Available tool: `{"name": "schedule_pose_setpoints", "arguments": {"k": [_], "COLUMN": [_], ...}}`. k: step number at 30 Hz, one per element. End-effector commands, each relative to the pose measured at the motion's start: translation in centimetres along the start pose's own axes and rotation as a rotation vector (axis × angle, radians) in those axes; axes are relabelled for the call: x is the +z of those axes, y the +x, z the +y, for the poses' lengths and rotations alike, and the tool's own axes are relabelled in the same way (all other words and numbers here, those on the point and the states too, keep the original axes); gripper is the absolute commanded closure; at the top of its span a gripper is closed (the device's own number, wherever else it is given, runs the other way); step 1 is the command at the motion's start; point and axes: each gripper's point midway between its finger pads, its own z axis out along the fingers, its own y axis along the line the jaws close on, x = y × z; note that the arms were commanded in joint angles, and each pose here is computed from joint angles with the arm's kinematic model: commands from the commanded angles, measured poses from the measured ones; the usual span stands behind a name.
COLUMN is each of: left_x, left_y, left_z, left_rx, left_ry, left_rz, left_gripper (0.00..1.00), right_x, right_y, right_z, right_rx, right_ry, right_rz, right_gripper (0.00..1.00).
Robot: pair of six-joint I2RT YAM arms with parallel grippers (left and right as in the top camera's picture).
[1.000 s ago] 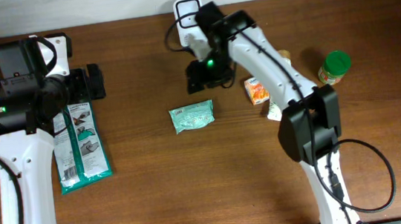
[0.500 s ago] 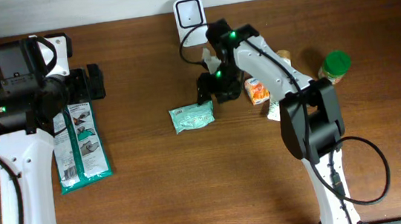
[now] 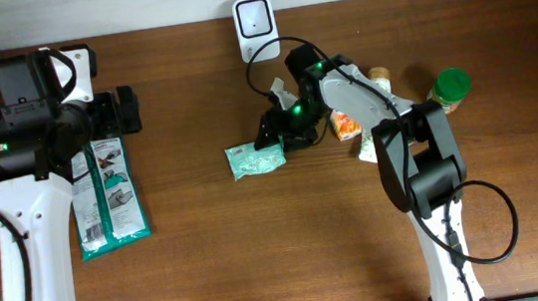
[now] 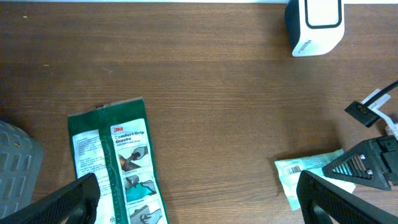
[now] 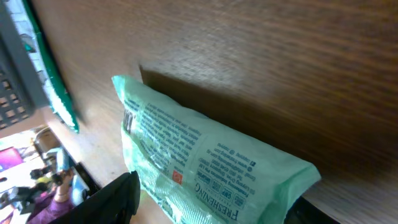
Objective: Scan the item barcode
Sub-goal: 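Raise the tissue pack up under the white scanner, right gripper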
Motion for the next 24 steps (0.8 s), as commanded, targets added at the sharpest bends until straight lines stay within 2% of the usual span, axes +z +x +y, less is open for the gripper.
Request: {"name": "schedule_pose_setpoints", "arguments": {"k": [1, 2, 6, 7, 11, 14, 24], "left_x": [-0.2, -0.2, -0.2, -0.2, -0.2, -0.2, -0.2], "left_y": [-0.5, -0.5, -0.5, -0.5, -0.5, -0.5, -0.5], "left_z": [-0.2, -0.2, -0.2, -0.2, -0.2, -0.2, -0.2], "left_rx": [0.010, 0.011, 0.010, 0.010, 0.010, 0.010, 0.010], "left_ry": [0.009, 0.009, 0.009, 0.009, 0.009, 0.009, 0.009], "left_rz": [-0.013, -0.014, -0.013, -0.013, -0.013, -0.013, -0.013], "left_gripper": [0.01, 0.01, 0.01, 0.01, 0.01, 0.01, 0.01], "right_x": [2.6, 2.9, 3.3, 3.3, 2.6, -0.1, -15.0], "right_y": [1.5, 1.6, 1.4, 1.2, 0.6, -0.6, -3.1], "right_z": [-0.8, -1.1, -1.3, -1.3, -0.9, 0.5, 5.0], "right_rx": [0.071, 0.069, 0.059, 0.053, 0.035, -0.036, -0.147], "right_ry": [0.004, 0.002, -0.002, -0.004, -0.010, -0.020, -0.064], "right_rz": [0.027, 0.022, 0.008, 0.003, -0.018, -0.084, -0.409], "right_gripper": [0.48, 0.53, 0.90, 0.96, 0.96, 0.96, 0.96]}}
